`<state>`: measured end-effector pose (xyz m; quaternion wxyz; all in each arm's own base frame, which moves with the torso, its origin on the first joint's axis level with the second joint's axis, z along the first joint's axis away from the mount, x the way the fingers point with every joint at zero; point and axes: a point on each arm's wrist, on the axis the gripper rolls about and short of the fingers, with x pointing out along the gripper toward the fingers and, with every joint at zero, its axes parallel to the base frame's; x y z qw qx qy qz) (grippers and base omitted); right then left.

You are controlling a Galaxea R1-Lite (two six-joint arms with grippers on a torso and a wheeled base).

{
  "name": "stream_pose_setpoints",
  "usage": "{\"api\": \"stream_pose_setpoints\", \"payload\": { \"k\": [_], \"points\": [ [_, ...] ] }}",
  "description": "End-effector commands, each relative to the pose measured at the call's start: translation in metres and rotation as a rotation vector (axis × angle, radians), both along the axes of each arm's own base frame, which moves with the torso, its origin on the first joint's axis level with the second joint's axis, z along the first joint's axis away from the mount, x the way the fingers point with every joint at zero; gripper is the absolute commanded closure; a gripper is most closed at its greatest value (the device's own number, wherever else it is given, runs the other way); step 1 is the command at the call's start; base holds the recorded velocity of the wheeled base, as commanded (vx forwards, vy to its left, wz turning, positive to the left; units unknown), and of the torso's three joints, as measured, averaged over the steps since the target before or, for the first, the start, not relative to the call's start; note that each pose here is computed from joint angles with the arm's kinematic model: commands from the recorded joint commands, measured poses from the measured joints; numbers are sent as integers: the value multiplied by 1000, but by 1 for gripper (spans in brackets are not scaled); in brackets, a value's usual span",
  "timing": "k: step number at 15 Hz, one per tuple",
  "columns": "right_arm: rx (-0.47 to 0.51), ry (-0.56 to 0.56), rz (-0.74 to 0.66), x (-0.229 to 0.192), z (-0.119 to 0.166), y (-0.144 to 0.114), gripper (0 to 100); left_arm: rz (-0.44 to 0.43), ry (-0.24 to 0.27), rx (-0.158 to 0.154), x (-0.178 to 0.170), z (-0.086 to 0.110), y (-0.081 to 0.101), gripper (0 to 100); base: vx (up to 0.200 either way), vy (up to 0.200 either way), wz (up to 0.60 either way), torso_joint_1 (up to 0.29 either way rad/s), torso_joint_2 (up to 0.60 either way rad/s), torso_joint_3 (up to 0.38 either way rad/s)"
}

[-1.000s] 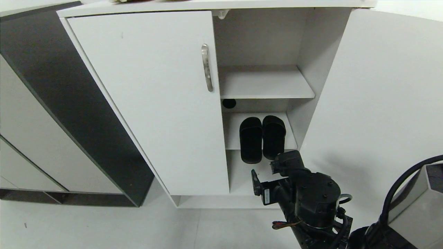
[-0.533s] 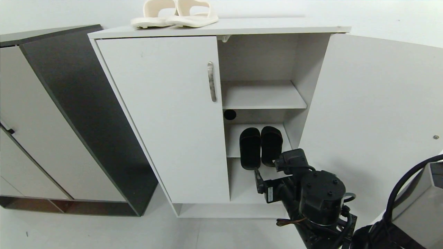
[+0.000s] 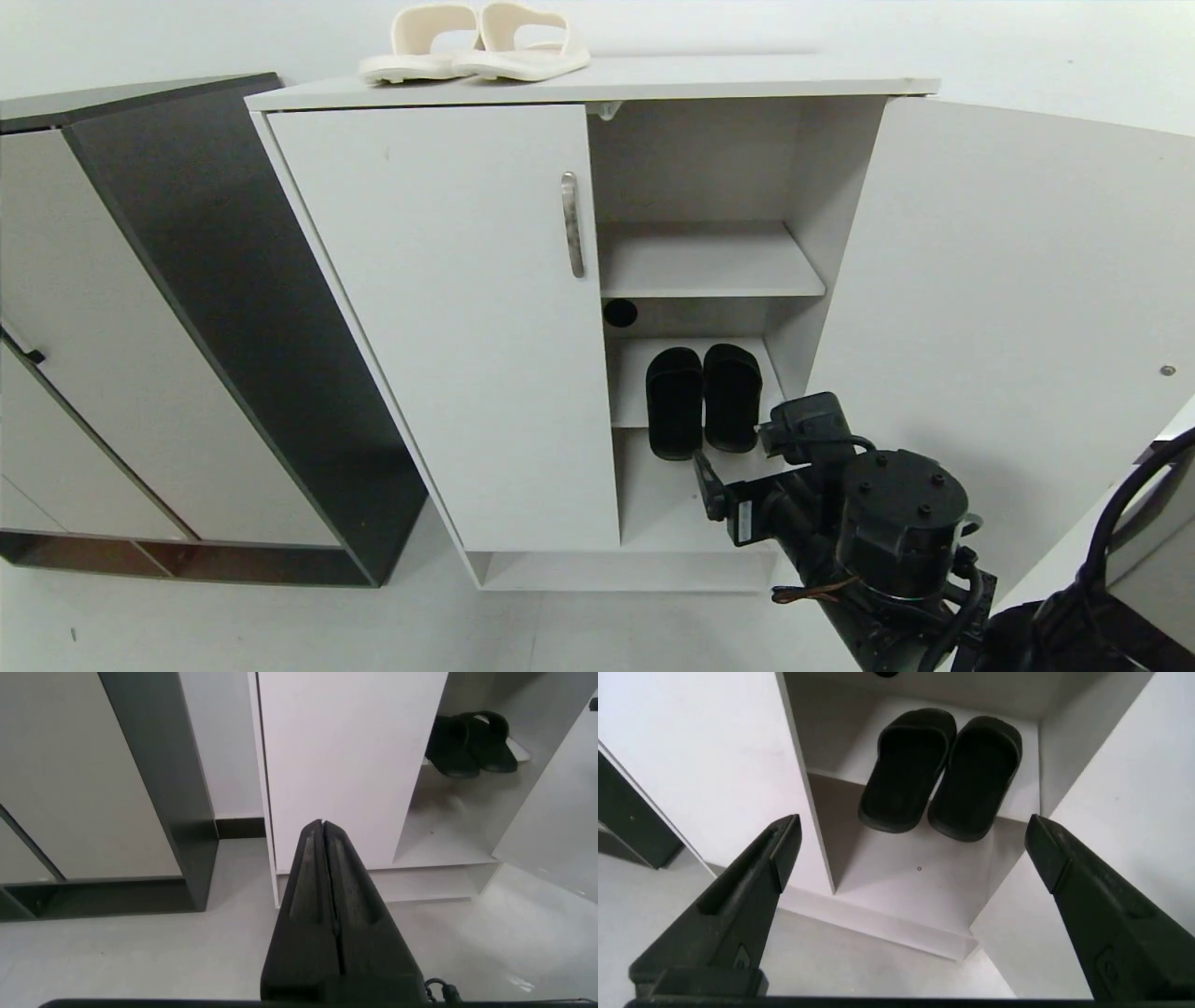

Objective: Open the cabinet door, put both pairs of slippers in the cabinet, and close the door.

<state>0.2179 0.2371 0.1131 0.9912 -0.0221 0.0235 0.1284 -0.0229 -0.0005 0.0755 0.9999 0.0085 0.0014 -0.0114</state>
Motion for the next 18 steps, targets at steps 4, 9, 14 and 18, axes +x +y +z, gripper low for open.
{"api": "stream_pose_setpoints", "payload": {
  "k": [4,9,14,18],
  "points": [
    [-14,11,0,1,-6,1,0,0,2,0,0,0,0,100,0,0,0,0,0,0],
    [-47,29,49,-4,-15,-9,0,1,2,0,0,0,0,100,0,160,0,2,2,7],
    [-68,27,72,-5,-20,-11,0,0,2,0,0,0,0,100,0,200,0,1,2,4],
    [-71,15,95,-7,-23,-13,0,0,2,0,0,0,0,100,0,50,0,1,2,1]
  ]
}}
